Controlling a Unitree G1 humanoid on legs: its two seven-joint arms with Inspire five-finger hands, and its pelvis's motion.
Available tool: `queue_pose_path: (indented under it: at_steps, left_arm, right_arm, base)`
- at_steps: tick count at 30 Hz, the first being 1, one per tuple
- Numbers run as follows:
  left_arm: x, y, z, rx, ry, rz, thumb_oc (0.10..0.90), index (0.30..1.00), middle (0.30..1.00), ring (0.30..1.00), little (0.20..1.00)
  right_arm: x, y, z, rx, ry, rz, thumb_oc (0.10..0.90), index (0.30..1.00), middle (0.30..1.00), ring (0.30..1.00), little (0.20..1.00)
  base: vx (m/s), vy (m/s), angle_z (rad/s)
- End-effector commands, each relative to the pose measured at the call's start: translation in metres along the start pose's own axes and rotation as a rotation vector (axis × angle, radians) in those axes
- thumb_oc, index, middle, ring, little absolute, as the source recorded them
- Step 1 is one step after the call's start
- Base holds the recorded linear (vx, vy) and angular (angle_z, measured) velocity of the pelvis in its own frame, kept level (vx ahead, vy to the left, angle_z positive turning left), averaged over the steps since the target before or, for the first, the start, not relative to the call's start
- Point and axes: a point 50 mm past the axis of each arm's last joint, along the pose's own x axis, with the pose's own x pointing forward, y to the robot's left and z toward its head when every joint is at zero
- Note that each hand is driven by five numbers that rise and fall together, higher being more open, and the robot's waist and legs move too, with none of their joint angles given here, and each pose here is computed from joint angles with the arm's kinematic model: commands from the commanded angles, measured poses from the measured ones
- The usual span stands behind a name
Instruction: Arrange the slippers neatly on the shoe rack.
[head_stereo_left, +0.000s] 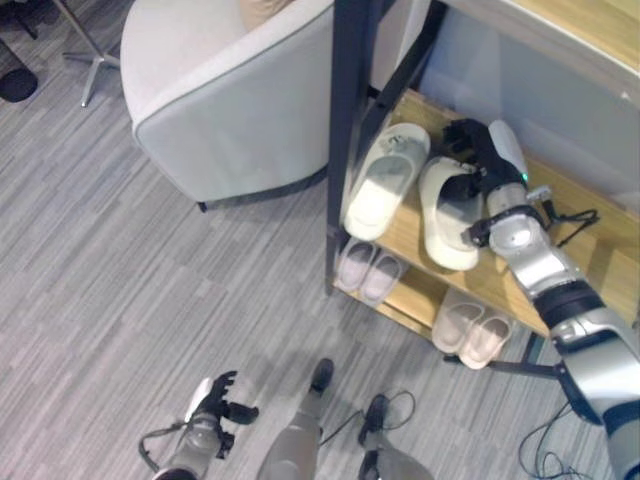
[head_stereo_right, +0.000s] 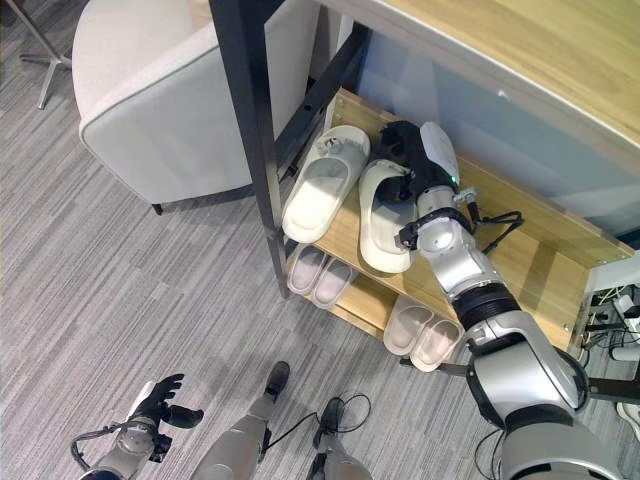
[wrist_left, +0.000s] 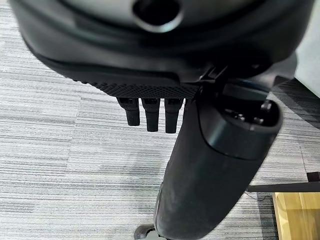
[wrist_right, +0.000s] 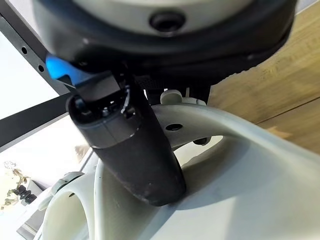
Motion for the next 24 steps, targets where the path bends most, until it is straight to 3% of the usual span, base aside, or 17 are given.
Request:
queue_pose_path:
  at_steps: [1,14,24]
  left_arm:
    - [0.001,0.021,-0.01,-0.065,0.04,0.1,0.8,0.9,0.9,0.9,0.9]
    - [-0.007,0.016,-0.033,-0.058,0.118,0.075,0.8,0.9,0.9,0.9,0.9]
    - [-0.006,0.019,-0.031,-0.039,0.104,0.068,0.8,0.9,0.9,0.9,0.9]
  right_arm:
    - [-0.006,0.009,0.01,0.162,-0.053,0.006,0.8,0.9,0.9,0.9,0.9]
    - [-0.037,0.028,-0.014,0.086,-0.041,0.127,0.8,0.9,0.9,0.9,0.9]
    - [-0.028,0.014,-0.001,-0.053,-0.109,0.111,0.8,0.9,0.9,0.9,0.9]
  base:
    - [0.0,0.0,0.0]
    - [0.0,0.003,-0.05]
    - [-0.01,-0.003,-0.01]
